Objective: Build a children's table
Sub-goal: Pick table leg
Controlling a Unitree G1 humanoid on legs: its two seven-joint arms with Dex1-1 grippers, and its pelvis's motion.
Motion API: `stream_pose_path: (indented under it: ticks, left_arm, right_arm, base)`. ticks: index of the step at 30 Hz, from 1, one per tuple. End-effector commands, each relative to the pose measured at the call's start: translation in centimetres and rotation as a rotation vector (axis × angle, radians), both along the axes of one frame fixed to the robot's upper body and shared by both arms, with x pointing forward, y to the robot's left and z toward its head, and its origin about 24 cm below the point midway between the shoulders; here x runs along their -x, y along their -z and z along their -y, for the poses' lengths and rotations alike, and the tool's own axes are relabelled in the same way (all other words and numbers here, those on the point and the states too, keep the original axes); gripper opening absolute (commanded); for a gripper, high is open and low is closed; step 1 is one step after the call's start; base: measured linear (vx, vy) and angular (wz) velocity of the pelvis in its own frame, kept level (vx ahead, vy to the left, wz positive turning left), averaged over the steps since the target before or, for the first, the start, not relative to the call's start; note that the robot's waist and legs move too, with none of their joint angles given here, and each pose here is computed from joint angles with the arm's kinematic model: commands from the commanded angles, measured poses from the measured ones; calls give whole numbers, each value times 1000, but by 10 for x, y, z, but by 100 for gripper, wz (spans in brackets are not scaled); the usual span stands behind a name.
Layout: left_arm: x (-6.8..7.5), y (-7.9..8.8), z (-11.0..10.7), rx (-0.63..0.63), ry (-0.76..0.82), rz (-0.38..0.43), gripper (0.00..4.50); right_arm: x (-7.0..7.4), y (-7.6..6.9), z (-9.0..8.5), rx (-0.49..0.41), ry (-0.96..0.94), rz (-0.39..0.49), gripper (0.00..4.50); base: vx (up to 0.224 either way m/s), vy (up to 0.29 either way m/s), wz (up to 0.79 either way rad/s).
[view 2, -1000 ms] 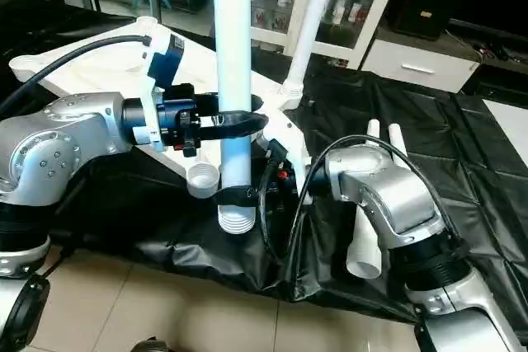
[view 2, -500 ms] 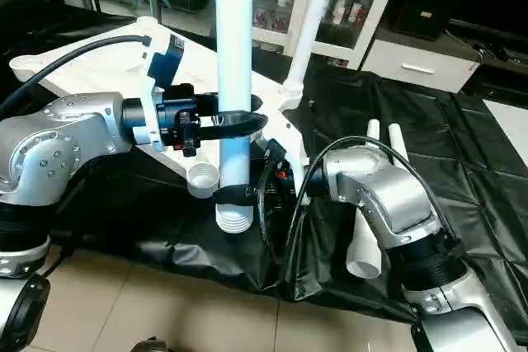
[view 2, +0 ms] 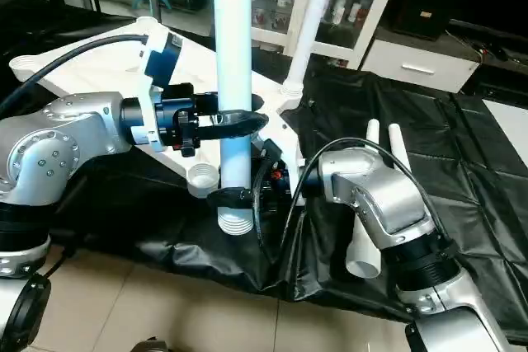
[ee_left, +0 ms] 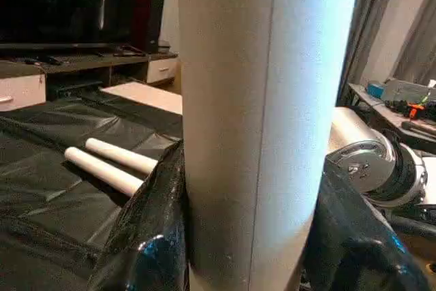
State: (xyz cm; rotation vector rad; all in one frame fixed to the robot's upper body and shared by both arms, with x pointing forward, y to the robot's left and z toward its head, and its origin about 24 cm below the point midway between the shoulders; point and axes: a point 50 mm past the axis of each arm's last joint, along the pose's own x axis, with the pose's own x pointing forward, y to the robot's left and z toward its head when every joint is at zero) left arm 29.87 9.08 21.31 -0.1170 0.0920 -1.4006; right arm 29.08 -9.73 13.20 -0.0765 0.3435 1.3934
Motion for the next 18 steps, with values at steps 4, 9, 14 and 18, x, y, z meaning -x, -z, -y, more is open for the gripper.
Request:
stream_pose_path:
  ticks: [4,9,14,18]
  left_arm:
    - [8,-13,10,12,92,49,181]
    - [9,-12,10,2,101,52,181]
    - [10,-10,9,-14,113,59,181]
    - [10,-7,8,-37,98,53,181]
  right_arm:
    - [-2,2,5,7,33,-3,244]
    - [-2,2,5,8,27,-1,203]
    - [-1,2,5,8,23,4,189]
    - [-2,1,5,-2,30,12,187]
  base:
    - [0,0,0]
    - [0,0,0]
    - [0,0,0]
    - [0,0,0]
